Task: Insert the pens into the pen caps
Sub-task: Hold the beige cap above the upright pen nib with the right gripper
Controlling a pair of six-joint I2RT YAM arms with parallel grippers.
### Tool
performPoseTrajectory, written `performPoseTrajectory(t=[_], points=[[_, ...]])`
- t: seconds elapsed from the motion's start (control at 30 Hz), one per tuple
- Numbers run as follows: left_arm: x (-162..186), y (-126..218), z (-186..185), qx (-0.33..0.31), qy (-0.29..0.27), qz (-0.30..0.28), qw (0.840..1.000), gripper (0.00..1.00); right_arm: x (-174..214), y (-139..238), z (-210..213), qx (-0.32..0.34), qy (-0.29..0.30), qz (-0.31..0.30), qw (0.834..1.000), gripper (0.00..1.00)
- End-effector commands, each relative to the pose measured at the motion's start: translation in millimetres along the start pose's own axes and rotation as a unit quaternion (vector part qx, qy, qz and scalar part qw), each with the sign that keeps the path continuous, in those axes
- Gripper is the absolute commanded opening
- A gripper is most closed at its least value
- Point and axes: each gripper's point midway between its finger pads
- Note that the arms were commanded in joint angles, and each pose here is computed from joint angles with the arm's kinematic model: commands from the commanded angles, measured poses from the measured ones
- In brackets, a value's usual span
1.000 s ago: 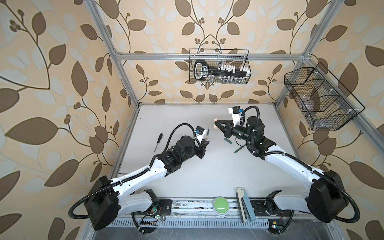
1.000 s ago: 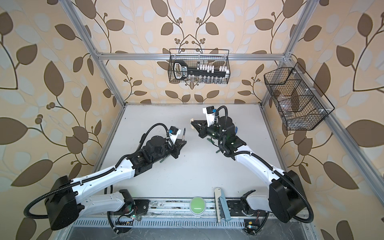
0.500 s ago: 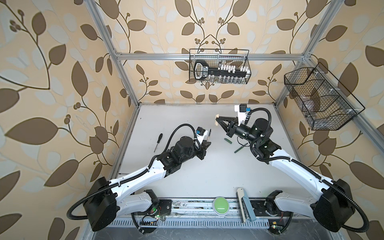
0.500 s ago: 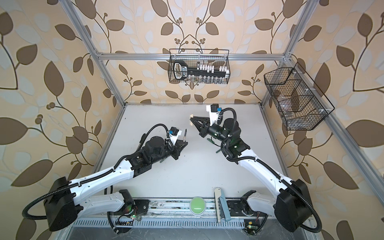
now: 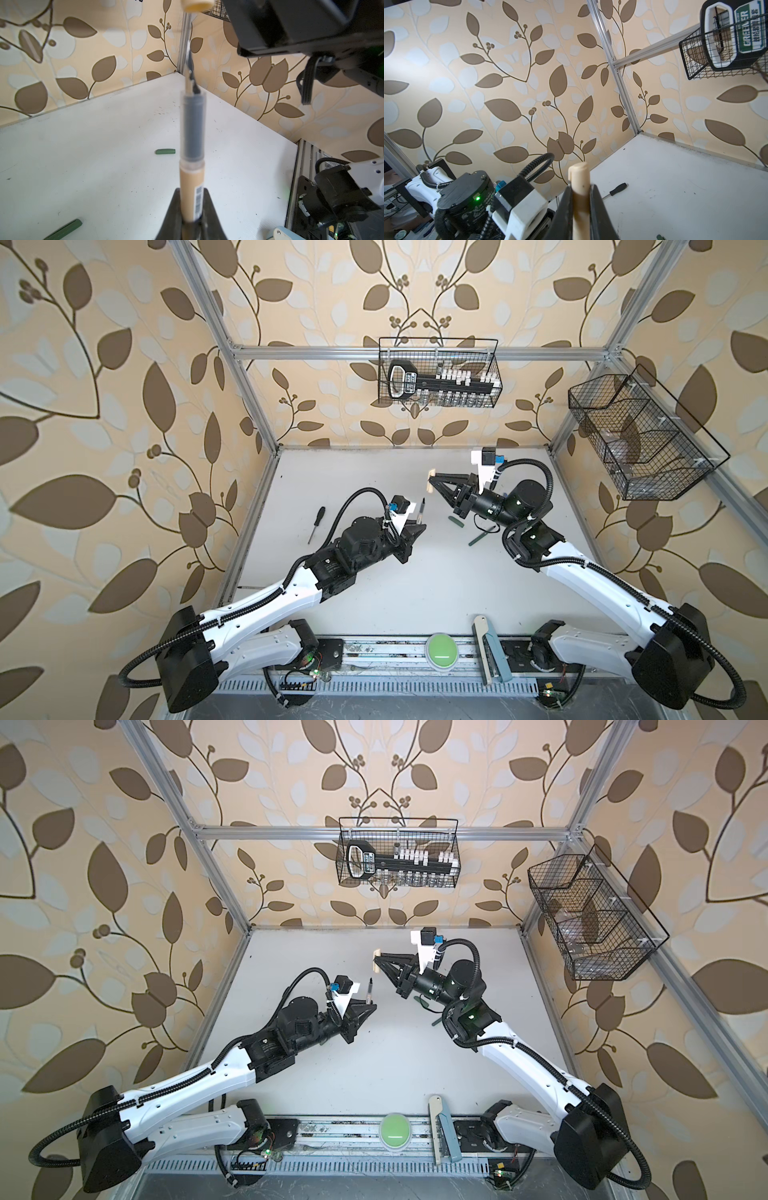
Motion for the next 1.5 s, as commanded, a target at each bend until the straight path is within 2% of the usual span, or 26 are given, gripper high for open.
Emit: performPoseTrajectory(t=[0.0,0.33,0.63,1.07,1.47], points=[[-25.6,8.0,-16.3,0.024,-0.018,-0.034,0.999,0.0,-25.3,-1.9,19.0,-0.037,0.012,-0.029,0.999,0.14],[-28.1,11.6,-14.9,0.017,-0.024,-0.037,0.999,0.0,-12.7,-12.5,31.8,-0.086,-0.006,-0.014,0.996,0.15],[-30.0,14.3,-16.0,0.019,-0.025,-0.039,0.999,0.0,-0.5,-15.9,27.9,-0.082,-0.009,-0.001,0.997,0.15],[-31.3,15.3,-17.1,0.021,-0.024,-0.04,0.999,0.0,-13.1,-10.7,18.2,-0.053,0.008,-0.02,0.998,0.14],[-32.9,15.7,-18.6,0.023,-0.024,-0.04,0.999,0.0,2.9,-12.0,16.6,-0.052,-0.002,-0.006,0.999,0.14]])
Point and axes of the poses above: each gripper's point midway between its finger pads, its own y axis back along the fingers, its own z axis along the line the jaws close on, x = y × z, and after that the axes turned 9 degrees about y, right-handed
